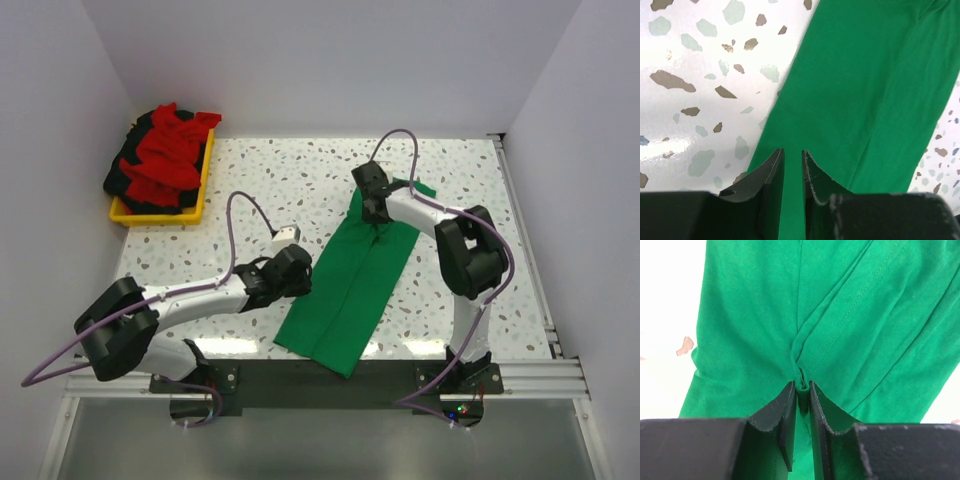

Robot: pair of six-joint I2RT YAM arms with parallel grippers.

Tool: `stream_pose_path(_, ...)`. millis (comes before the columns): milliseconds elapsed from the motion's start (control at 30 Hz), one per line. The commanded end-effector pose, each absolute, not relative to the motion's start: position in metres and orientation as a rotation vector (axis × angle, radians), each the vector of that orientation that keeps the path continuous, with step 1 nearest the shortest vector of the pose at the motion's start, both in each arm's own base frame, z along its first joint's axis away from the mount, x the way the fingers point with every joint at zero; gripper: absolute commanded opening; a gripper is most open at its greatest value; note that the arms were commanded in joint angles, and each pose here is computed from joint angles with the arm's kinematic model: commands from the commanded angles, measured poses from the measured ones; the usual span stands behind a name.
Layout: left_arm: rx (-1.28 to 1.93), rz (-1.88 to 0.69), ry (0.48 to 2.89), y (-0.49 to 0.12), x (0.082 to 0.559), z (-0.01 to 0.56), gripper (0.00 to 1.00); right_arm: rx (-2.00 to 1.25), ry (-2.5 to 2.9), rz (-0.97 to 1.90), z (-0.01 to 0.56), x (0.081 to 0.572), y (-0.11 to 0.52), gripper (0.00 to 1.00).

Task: Fold and stack the t-shirts
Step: Fold the tshirt

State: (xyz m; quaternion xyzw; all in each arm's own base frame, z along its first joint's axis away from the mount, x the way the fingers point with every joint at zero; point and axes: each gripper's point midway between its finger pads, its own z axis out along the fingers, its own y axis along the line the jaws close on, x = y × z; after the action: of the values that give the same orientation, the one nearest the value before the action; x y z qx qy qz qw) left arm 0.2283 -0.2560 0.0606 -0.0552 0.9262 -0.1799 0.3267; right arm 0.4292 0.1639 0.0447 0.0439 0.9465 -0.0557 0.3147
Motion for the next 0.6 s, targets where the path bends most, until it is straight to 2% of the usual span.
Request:
stream_pose_path(0, -0.126, -0.453, 2.437, -0.253, 0.227, 0.05, 0.25, 0.193, 2.417, -0.071, 0.065, 0.44, 0.167, 0.2)
stream_pose_path(567, -0.137, -0.412, 2.537, -0.24, 0.192, 0.016, 0.23, 0.299, 2.373, -0.04, 0.068, 0.419, 0.146, 0.21)
